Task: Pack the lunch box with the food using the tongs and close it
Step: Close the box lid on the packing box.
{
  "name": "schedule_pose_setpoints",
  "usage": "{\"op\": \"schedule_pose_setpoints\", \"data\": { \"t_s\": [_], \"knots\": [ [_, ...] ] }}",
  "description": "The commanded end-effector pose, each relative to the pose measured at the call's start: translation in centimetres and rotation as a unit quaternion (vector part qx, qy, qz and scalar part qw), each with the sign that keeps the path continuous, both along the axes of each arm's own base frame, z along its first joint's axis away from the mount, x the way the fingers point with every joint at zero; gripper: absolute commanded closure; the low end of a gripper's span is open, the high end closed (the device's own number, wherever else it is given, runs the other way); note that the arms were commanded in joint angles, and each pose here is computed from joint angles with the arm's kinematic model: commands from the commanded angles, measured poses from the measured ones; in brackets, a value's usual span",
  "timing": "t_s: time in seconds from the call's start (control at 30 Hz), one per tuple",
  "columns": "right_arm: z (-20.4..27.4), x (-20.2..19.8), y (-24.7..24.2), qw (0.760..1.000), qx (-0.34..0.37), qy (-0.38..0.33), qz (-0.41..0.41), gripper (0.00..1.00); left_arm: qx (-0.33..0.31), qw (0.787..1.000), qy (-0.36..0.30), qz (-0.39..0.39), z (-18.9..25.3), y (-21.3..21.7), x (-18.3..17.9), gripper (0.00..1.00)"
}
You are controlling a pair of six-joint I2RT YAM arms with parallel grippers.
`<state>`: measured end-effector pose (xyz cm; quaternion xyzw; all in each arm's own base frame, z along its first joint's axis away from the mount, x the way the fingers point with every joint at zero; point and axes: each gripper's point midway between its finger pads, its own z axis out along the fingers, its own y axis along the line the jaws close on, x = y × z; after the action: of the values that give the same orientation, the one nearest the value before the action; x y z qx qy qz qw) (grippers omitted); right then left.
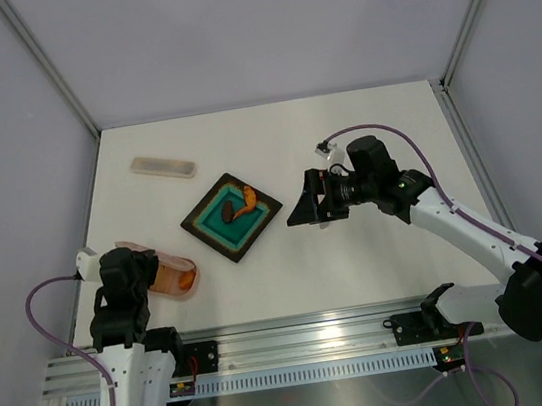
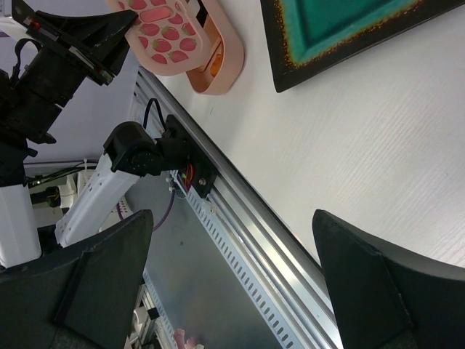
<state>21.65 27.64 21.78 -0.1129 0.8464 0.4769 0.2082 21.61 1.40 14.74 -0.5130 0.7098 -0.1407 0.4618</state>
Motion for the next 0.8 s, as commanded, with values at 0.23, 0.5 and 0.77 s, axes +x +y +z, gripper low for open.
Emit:
{"op": "schedule_pose_setpoints", "data": {
  "t_s": [0.23, 0.5, 0.77],
  "knots": [
    [1.7, 0.4, 0.1, 1.0, 0.019, -0.015, 0.0, 0.02, -0.054, 0.998, -0.019, 0.008, 0.6, -0.7, 2.2, 1.0],
    [1.2, 0.4, 0.1, 1.0, 0.013, -0.012, 0.0, 0.02, -0.07, 0.997, -0.015, 0.004, -0.7, -0.5, 2.8, 1.0],
    [0.8, 0.9, -0.2, 1.0, 0.001, -0.016, 0.0, 0.02, -0.082, 0.997, -0.002, 0.015, -2.3, -0.1, 2.3, 1.0]
  ]
}}
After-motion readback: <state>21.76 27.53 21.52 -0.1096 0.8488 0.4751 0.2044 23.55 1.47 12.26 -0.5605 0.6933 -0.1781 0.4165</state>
